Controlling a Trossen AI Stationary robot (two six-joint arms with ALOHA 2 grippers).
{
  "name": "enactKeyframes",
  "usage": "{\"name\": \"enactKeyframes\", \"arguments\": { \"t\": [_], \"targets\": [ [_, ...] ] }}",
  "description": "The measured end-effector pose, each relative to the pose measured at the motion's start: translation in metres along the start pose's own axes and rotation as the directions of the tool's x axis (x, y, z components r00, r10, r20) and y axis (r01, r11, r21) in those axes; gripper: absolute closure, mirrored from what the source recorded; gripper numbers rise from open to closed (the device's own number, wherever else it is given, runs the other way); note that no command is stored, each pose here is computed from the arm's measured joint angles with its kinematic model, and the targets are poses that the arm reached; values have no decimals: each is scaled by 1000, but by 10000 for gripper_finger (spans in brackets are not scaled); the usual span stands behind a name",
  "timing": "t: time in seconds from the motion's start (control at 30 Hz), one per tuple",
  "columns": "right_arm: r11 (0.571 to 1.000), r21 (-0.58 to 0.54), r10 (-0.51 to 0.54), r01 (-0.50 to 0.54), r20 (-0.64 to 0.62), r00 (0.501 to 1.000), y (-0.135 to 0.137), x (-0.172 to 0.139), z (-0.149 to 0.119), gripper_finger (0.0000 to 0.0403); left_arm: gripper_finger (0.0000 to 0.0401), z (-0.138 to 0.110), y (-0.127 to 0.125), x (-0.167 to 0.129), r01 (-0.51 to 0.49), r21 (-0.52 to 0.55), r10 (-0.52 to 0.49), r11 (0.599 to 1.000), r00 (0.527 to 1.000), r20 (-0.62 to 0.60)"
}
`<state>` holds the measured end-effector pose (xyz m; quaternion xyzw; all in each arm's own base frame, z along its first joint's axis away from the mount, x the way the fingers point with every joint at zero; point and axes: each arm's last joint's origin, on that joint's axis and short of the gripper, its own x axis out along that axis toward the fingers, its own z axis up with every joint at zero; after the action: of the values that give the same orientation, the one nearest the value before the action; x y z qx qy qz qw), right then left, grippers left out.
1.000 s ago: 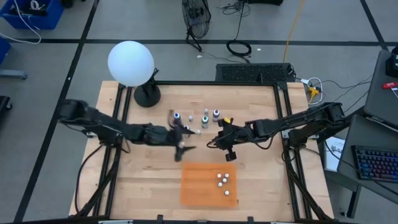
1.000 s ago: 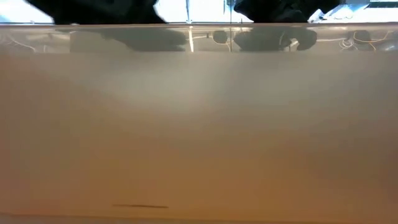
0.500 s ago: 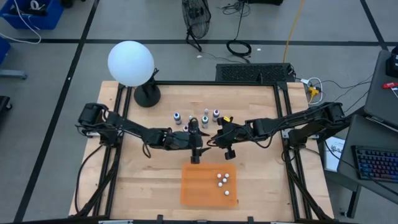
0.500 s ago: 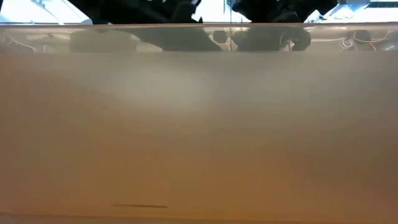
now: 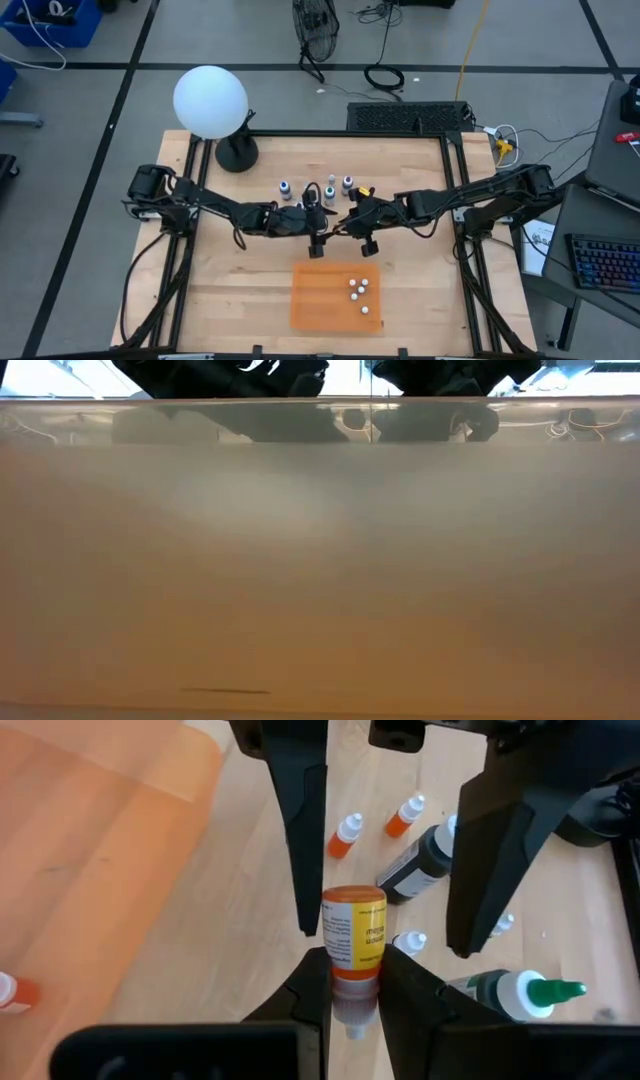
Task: Pick & Place food coloring
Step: Put the small orange food coloring bottle into the orange container
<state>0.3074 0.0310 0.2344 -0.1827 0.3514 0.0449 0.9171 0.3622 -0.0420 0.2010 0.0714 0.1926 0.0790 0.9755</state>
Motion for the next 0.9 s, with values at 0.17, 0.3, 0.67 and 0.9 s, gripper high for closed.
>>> {"name": "enactKeyframes", "arguments": {
  "t": [0.17,0.3,0.67,0.9],
  "targets": [
    [1000,0,0,0,0,1000,0,0,0,357,171,3,0,0,7,-5,-7,1000,1000,26],
    [1000,1,1,-1,0,1000,0,0,0,357,190,3,2,1,48,-23,-47,999,998,30],
    [1000,10,-1,1,-2,1000,0,0,0,357,278,1,7,3,95,-60,-94,994,995,22],
    [995,64,-72,74,-32,997,-2,0,-2,333,347,0,8,2,82,-17,-82,997,997,2]
  ]
}}
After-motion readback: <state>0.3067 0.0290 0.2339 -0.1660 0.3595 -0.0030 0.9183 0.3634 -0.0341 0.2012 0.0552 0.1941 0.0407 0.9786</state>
